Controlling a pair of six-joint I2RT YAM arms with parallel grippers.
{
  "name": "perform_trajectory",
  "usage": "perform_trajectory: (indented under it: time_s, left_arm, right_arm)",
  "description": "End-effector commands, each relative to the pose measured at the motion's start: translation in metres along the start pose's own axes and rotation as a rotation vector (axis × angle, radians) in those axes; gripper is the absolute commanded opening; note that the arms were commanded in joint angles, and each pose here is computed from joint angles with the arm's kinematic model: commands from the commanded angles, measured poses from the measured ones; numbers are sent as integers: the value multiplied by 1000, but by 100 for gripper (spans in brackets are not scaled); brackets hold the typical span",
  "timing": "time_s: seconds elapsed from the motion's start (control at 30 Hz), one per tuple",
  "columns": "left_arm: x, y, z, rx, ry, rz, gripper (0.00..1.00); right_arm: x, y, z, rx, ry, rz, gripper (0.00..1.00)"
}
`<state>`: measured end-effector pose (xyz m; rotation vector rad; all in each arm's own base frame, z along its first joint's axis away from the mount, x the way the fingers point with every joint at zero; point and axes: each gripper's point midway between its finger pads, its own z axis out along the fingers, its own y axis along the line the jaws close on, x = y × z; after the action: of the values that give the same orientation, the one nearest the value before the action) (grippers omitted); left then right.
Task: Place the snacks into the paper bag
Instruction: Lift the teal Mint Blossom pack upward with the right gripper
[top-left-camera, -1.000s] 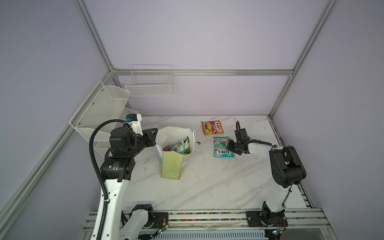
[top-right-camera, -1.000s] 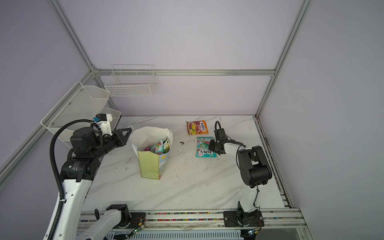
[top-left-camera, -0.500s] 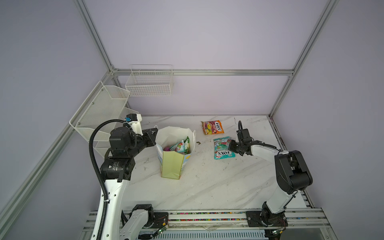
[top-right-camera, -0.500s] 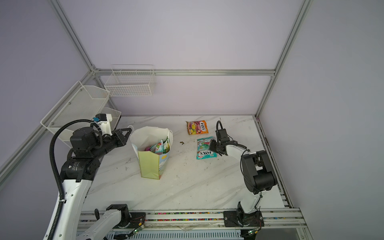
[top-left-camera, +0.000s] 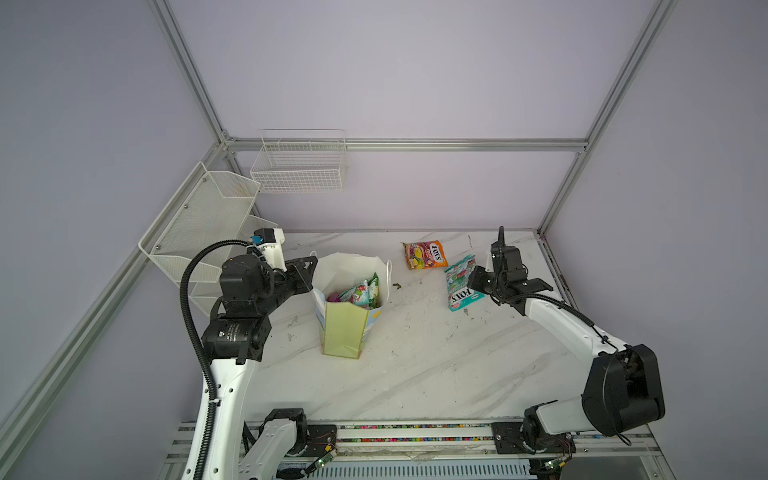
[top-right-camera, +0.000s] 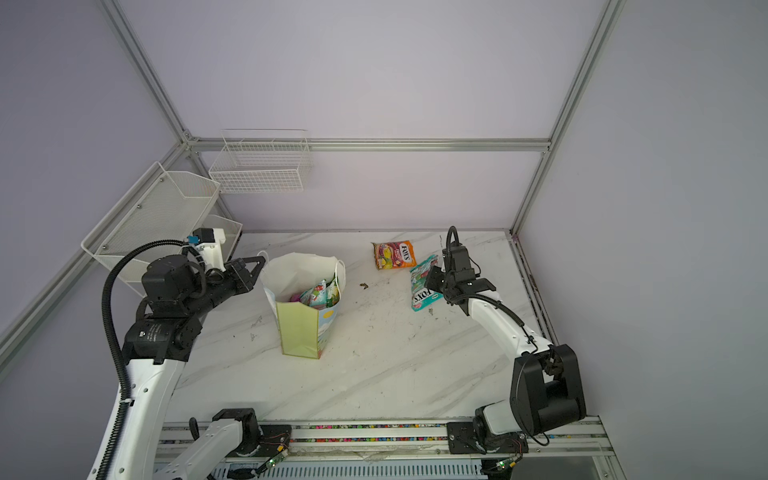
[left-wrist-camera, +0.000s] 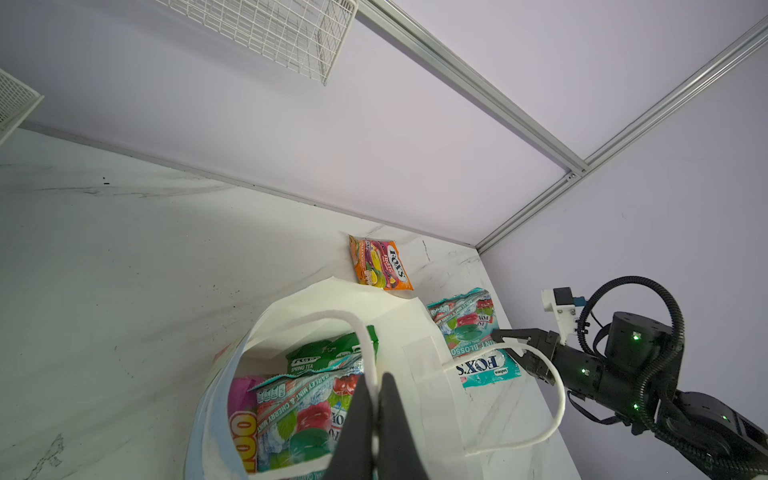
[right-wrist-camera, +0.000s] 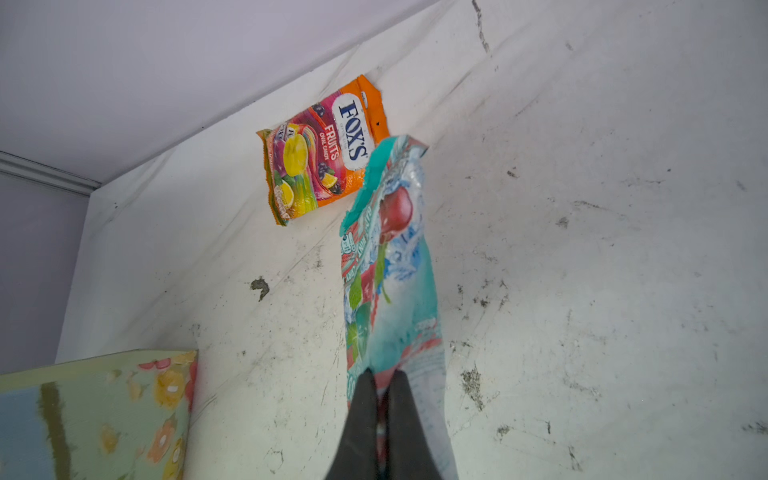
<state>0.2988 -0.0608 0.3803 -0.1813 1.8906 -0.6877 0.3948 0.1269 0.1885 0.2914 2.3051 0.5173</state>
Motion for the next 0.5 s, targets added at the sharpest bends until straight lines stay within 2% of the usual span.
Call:
perform_trajectory:
  time_s: [0.0, 0.17, 0.47]
  left_arm:
    - [-5, -9, -1, 57, -38, 10, 3]
    - [-4, -10, 0, 69, -34, 2, 3]
    - [-3, -13, -1, 88, -30, -1, 3]
  right_arm:
    - [-33, 24, -37, -67, -100, 11, 0]
    - [-58, 51, -81, -178, -193, 35, 0]
    - [-99, 108, -188, -455, -383, 38, 0]
